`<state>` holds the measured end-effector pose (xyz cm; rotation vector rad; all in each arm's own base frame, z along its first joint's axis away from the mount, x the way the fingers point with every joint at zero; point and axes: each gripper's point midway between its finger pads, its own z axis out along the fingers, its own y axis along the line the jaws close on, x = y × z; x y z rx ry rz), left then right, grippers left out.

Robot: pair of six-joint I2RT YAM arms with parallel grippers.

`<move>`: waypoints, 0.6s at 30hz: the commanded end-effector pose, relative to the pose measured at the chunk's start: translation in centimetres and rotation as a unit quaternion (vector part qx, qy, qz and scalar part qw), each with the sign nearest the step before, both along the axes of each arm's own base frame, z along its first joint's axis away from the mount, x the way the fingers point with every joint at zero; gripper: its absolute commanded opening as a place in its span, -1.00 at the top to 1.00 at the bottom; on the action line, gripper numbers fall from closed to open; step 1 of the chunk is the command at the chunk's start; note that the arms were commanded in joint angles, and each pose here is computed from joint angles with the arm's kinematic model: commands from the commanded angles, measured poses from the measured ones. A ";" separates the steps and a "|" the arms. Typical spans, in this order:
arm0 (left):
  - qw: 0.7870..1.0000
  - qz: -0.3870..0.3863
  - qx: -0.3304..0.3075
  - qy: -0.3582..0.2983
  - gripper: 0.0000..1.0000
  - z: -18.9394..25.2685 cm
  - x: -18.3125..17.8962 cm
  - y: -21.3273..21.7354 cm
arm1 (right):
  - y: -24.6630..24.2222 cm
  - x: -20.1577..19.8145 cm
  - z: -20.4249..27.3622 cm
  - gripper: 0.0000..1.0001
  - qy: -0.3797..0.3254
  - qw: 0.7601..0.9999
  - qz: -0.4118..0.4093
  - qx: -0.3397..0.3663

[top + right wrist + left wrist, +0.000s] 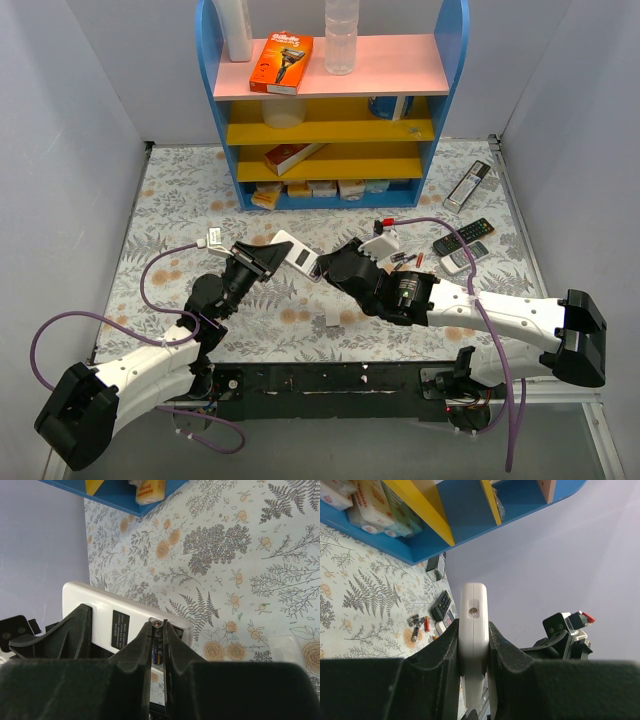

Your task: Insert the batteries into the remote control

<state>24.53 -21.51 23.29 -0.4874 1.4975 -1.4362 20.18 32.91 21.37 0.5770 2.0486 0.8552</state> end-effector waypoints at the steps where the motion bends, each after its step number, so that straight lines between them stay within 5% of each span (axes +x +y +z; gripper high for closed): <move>1: 0.998 -0.004 -0.038 -0.042 1.00 3.8 -0.4 0.1 | -0.6 0.5 1.6 0.67 -0.014 1.000 -0.022 0.009; 18: 0.998 -0.003 -0.052 -0.029 1.00 3.2 -0.4 0.2 | -0.8 0.4 1.5 0.46 -0.016 1.000 -0.016 -0.005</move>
